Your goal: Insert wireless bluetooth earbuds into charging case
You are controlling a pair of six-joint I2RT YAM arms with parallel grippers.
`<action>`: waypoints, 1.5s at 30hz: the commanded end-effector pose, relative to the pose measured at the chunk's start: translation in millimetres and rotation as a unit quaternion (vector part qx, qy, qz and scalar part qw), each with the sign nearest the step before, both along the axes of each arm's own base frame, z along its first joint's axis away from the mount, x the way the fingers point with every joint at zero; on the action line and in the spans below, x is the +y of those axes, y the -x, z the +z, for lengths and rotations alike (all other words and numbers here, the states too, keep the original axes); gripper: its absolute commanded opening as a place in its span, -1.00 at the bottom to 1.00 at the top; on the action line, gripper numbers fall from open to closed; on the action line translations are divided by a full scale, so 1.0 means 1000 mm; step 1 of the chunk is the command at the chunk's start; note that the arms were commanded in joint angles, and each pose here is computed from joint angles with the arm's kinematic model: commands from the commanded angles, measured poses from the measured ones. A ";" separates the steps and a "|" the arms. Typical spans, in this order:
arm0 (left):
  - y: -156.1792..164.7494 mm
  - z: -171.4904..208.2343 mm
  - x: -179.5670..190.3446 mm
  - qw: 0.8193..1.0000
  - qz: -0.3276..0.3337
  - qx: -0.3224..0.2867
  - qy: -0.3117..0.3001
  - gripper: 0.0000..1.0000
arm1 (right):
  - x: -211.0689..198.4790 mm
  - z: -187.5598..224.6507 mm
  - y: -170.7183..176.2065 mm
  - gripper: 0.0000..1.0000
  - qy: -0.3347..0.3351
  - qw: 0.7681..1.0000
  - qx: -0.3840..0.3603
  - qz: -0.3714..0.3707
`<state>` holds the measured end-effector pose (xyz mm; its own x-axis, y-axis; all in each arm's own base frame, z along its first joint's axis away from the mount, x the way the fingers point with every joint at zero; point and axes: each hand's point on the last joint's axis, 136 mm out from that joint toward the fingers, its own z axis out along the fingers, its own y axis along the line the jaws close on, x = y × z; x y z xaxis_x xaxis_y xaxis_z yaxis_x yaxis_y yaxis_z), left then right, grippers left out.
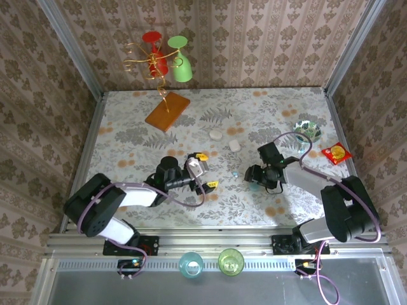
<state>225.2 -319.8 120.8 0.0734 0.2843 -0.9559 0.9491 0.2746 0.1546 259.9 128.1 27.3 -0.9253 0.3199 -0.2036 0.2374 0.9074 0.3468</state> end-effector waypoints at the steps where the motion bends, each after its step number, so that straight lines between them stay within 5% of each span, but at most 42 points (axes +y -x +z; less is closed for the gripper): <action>1: 0.004 0.010 -0.018 0.999 0.000 0.000 0.033 1.00 | 0.016 0.014 0.001 0.23 -0.071 0.995 -0.015 -0.071; 5: 0.010 0.002 -0.034 0.999 0.005 0.018 0.039 0.99 | 0.019 0.027 0.001 0.28 -0.093 0.992 -0.036 -0.083; 13: 0.018 -0.018 -0.079 0.999 0.025 0.042 0.001 0.95 | -0.038 0.056 0.000 0.58 -0.003 0.991 -0.087 -0.106; 29: 0.029 -0.071 -0.135 0.987 0.016 0.060 -0.150 0.79 | -0.087 0.076 0.008 0.61 0.003 0.977 -0.131 -0.170; 42: 0.032 -0.098 -0.146 0.965 -0.016 0.096 -0.242 0.19 | -0.102 0.080 0.018 0.62 0.006 0.973 -0.137 -0.185; 45: 0.032 -0.100 -0.145 0.964 -0.019 0.098 -0.248 -0.08 | -0.105 0.081 0.018 0.62 0.003 0.972 -0.138 -0.188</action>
